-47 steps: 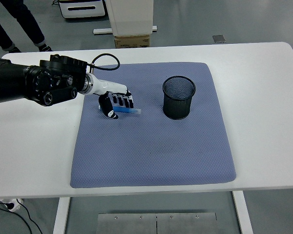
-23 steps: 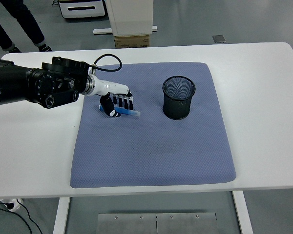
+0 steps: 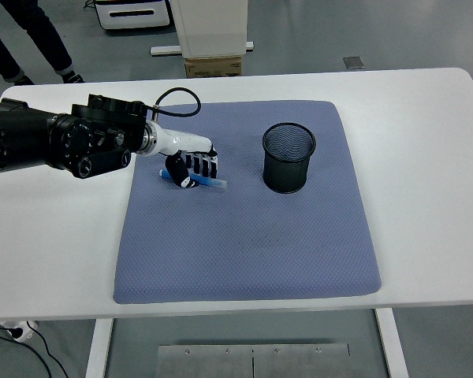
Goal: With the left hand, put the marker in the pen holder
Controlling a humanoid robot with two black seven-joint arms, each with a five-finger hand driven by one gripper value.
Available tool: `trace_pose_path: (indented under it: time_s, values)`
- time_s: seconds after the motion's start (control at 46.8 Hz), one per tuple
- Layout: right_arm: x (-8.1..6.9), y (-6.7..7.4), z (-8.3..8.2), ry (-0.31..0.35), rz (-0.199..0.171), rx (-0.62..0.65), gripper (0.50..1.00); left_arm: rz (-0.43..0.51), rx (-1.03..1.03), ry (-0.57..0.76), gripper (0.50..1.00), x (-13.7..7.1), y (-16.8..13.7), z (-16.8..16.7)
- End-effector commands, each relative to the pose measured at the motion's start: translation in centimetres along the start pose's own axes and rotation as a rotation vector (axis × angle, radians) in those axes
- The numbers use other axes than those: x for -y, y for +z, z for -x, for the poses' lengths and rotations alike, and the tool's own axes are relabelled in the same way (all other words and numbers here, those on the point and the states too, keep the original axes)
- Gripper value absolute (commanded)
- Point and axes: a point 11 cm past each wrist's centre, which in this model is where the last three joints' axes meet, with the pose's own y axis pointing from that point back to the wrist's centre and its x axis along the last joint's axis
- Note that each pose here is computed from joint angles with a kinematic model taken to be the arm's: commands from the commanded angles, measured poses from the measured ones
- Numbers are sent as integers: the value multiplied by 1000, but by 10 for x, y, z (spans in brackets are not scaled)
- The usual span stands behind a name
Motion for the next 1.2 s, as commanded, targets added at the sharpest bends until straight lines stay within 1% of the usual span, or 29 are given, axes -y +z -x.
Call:
trace_pose_path:
  time_s: [0.0, 0.235, 0.321, 0.406, 0.449, 0.513, 1.175]
  values:
    - [0, 0, 0, 0, 0, 0, 1000, 0, -3, -3, 616, 1, 0, 2]
    - [0, 0, 0, 0, 0, 0, 1000, 1, 22, -3, 613, 2, -1, 5]
    - [0, 0, 0, 0, 0, 0, 1000, 1, 22, -3, 604, 2, -1, 5]
    - [0, 0, 0, 0, 0, 0, 1000, 1, 24, -4, 572, 2, -1, 5]
    - [0, 0, 0, 0, 0, 0, 1000, 2, 25, -4, 549, 2, 0, 5]
    - [0, 0, 0, 0, 0, 0, 1000, 2, 24, -6, 500, 2, -1, 5]
    - [0, 0, 0, 0, 0, 0, 1000, 5, 23, 2, 500, 0, -1, 2]
